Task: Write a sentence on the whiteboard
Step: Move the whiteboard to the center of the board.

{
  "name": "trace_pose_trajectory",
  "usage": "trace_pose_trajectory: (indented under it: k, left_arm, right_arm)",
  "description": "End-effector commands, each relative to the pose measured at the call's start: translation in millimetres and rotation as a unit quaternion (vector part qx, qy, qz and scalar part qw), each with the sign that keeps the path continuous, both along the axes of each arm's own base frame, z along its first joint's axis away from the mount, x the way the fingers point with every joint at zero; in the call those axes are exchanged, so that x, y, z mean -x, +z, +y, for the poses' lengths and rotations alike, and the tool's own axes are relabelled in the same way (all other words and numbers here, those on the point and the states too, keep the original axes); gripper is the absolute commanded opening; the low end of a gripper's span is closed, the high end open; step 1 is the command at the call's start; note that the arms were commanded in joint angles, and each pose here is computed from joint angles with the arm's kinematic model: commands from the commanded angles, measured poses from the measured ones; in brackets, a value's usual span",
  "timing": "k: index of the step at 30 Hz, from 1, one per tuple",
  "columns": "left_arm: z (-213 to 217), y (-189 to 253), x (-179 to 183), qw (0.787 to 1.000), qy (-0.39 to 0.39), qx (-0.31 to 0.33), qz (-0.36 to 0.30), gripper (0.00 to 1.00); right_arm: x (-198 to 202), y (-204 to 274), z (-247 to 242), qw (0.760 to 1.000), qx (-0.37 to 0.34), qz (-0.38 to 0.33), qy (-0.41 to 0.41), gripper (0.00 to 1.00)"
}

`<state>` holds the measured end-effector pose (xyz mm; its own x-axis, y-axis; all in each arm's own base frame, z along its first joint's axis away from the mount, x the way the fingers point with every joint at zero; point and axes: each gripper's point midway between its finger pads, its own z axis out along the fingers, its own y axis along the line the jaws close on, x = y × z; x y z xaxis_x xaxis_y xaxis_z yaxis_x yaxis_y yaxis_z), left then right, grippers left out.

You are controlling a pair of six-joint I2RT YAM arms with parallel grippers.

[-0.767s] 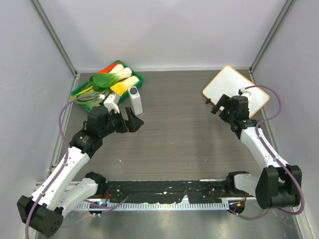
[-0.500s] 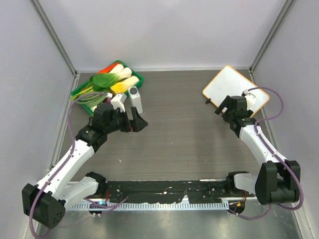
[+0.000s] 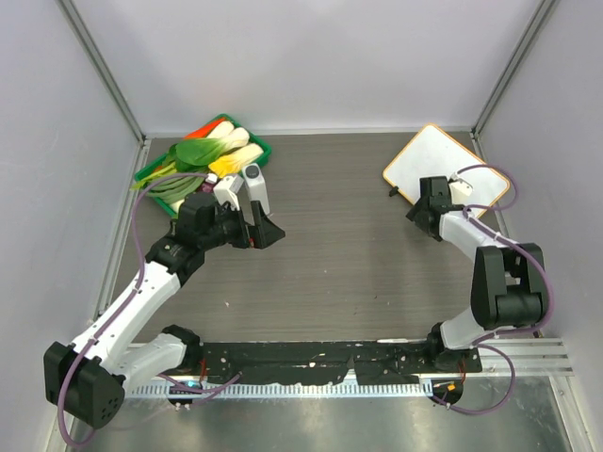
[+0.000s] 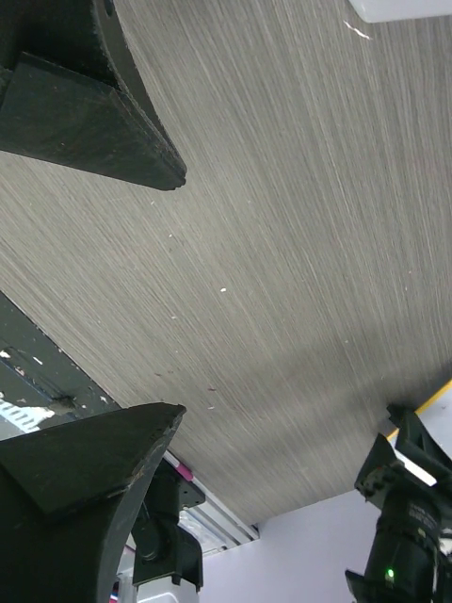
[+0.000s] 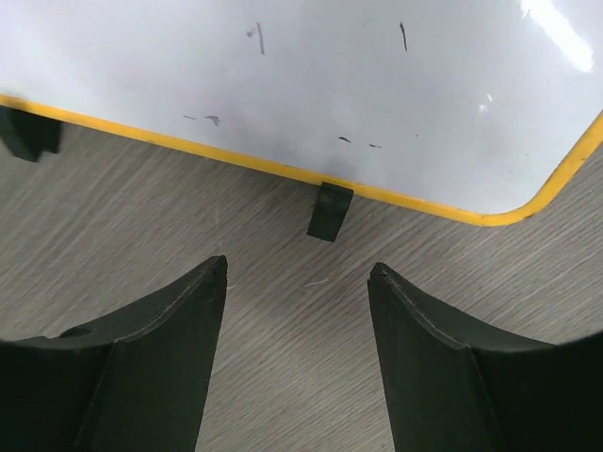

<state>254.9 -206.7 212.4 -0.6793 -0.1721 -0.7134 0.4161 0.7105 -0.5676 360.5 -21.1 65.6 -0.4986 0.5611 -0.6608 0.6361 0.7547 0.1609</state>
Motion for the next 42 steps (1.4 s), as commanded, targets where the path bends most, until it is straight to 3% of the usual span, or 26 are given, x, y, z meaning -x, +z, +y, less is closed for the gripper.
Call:
trace_pose_trajectory:
  k: [1, 16, 23, 28, 42]
  left_arm:
    - [-4.5, 18.1, 0.1, 0.999, -0.012, 0.024, -0.028, 1.0]
    - [-5.1, 12.6, -0.8, 0.999, -0.009, 0.025, -0.019, 1.0]
    - [-3.8, 12.2, -0.7, 1.0, -0.005, 0.024, -0.018, 1.0]
    - [-1.9, 12.3, 0.6, 1.0, -0.001, 0.022, -0.021, 1.0]
    - [0.5, 10.2, 0.4, 1.0, 0.008, 0.023, -0.019, 1.0]
  right_arm:
    - [-9.1, 0.5, -13.2, 0.999, 0.018, -0.006, -0.04, 0.65]
    - [-24.8, -31.8, -28.7, 0.996, 0.06, 0.021, -0.064, 0.58]
    - [-30.9, -38.2, -24.5, 0.997, 0.052, 0.027, -0.051, 0.21]
    - [-29.1, -43.1, -19.0, 0.998, 0.041, 0.034, -0.038, 0.02]
    - [-18.9, -41.7, 13.3, 0.998, 0.014, 0.04, 0.049, 0.01]
